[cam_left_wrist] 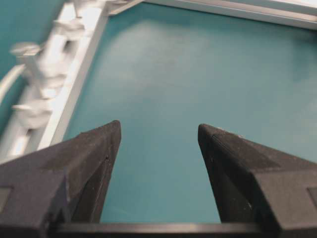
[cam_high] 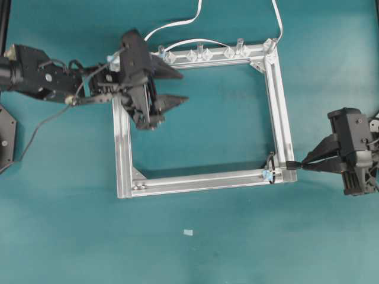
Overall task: Insert the wire through the string loop located on the right side.
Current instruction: 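Push the USB plug through the zip-tie loop with the right gripper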
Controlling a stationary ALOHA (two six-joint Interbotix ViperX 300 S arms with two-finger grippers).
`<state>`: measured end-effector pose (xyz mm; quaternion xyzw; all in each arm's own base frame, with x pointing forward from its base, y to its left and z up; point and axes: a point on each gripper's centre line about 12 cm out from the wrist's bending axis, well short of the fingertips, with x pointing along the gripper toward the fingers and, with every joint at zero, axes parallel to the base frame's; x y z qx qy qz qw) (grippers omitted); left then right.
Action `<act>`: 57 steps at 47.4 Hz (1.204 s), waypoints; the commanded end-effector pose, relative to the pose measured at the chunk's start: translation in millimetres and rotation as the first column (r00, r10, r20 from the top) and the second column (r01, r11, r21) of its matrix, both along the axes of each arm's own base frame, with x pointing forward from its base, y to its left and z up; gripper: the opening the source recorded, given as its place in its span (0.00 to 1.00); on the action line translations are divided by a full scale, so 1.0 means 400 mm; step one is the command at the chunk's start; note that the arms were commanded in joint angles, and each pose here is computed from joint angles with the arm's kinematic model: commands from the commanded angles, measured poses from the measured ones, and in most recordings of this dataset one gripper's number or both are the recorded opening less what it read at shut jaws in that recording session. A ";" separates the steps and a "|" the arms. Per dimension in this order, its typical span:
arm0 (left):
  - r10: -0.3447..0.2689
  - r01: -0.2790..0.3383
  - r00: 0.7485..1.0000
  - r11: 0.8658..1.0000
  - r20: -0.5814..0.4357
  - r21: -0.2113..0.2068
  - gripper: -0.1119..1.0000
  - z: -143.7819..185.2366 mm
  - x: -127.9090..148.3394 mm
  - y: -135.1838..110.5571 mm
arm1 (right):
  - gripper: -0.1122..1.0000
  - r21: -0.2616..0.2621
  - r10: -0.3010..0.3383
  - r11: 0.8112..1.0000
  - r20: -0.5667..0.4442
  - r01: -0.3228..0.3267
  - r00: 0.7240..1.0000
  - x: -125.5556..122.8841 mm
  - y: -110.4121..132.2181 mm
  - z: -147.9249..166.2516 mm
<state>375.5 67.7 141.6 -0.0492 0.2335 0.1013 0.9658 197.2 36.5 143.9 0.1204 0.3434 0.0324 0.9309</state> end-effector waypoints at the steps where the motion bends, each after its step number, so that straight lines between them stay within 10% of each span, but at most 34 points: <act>1: -0.045 0.045 0.998 0.999 0.035 -0.001 0.70 0.040 0.017 -0.043 | 0.21 0.000 0.000 1.000 0.031 0.000 1.000 0.015 0.002 0.020; 20: -0.189 0.187 0.978 0.982 -0.085 -0.029 0.70 0.040 0.038 -0.178 | 0.21 0.002 0.000 1.000 0.041 0.000 0.999 0.023 0.003 0.029; 57: -0.194 0.192 0.977 0.981 -0.086 -0.029 0.70 0.041 0.040 -0.183 | 0.21 -0.005 -0.008 1.000 0.053 0.008 0.999 0.037 0.002 0.028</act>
